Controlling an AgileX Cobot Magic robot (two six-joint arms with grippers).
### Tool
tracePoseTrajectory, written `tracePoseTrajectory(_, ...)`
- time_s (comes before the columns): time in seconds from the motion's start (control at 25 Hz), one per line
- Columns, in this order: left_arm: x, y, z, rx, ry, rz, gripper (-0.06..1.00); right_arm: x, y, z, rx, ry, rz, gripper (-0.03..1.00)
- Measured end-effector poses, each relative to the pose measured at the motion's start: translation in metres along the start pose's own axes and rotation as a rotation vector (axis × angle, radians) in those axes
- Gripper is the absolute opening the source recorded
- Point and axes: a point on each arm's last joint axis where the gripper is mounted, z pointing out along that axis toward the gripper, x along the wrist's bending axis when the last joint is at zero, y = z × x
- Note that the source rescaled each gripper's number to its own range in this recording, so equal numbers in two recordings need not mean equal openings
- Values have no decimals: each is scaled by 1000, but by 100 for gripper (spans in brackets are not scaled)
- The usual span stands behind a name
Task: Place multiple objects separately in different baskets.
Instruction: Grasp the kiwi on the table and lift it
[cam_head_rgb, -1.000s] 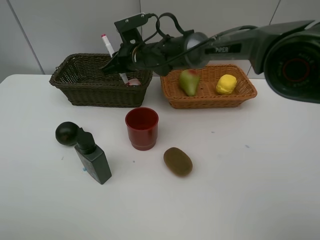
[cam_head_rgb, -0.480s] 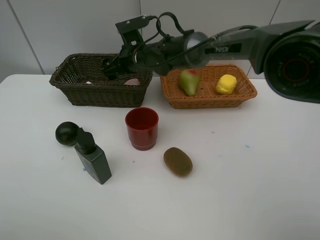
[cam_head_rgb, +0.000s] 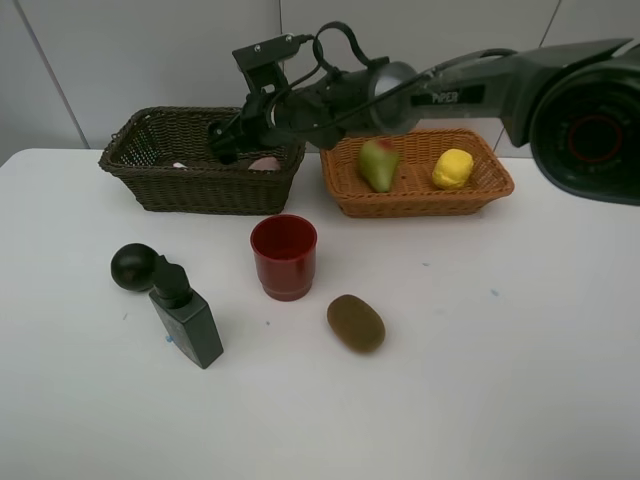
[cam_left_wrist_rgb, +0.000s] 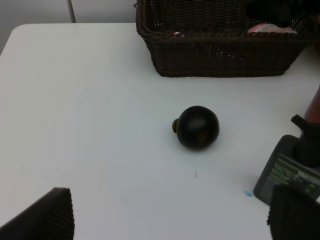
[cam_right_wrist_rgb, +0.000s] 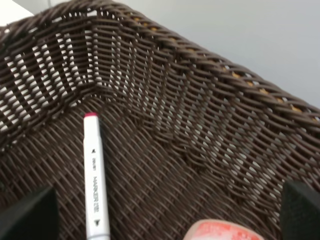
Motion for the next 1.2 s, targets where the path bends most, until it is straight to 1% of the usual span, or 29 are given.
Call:
tracePoseTrajectory(0.12,0,0,0,0,0,0,100,-2,5,-5,19,-11,1,96)
tracePoseTrajectory(0.36,0,0,0,0,0,0,100,-9,29,-28,29,-39,4,96)
tracePoseTrajectory(0.68,0,0,0,0,0,0,100,-24,70,-82,81,-112,-5,96)
tracePoseTrajectory(0.88,0,0,0,0,0,0,100,-33,86,-122,179,-163,25,96)
tracePoseTrajectory(1.08,0,0,0,0,0,0,100,-40,93,-164,325,-206,65,96)
tracePoseTrajectory(1.2,0,0,0,0,0,0,100,-40,93,-185,425,-196,91,96)
